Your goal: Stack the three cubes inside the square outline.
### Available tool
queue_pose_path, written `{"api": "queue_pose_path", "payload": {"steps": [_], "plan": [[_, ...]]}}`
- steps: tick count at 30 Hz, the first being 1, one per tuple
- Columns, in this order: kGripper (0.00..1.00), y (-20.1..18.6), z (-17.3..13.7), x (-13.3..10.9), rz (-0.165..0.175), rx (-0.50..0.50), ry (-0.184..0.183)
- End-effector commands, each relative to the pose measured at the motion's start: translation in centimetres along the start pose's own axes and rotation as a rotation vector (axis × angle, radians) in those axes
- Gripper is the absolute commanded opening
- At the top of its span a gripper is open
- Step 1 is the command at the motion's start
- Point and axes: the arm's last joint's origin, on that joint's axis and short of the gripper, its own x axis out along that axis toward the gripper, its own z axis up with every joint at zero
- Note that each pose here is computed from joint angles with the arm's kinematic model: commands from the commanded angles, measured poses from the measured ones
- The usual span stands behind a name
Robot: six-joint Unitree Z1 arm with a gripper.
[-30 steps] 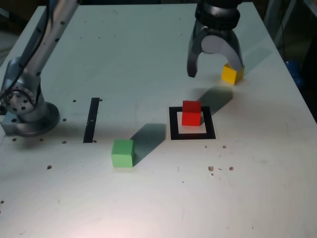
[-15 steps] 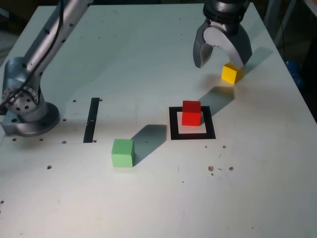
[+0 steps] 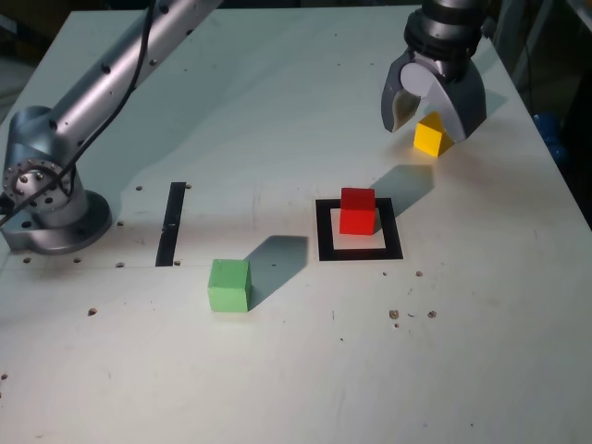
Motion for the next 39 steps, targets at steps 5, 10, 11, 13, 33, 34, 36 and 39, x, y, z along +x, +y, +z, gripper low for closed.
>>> {"api": "queue_pose_path", "payload": {"steps": [5, 10, 11, 13, 33, 34, 36, 39], "plan": [[0.49, -0.4, 1.4, 0.5, 0.027, 0.006, 0.042], [0.38, -0.5, 2.0, 1.1, 0.022, 0.010, 0.052], [0.37, -0.5, 2.1, 1.2, 0.021, 0.010, 0.054], [0.36, -0.6, 2.2, 1.3, 0.020, 0.009, 0.058], [0.35, -2.1, 2.4, -0.4, 0.039, -0.014, 0.084], [0.35, -2.4, 2.3, -0.8, 0.040, -0.023, 0.085], [0.35, -3.1, 1.9, -1.6, 0.040, -0.054, 0.085], [0.35, -4.5, 1.2, -2.9, 0.024, -0.122, 0.080]]}}
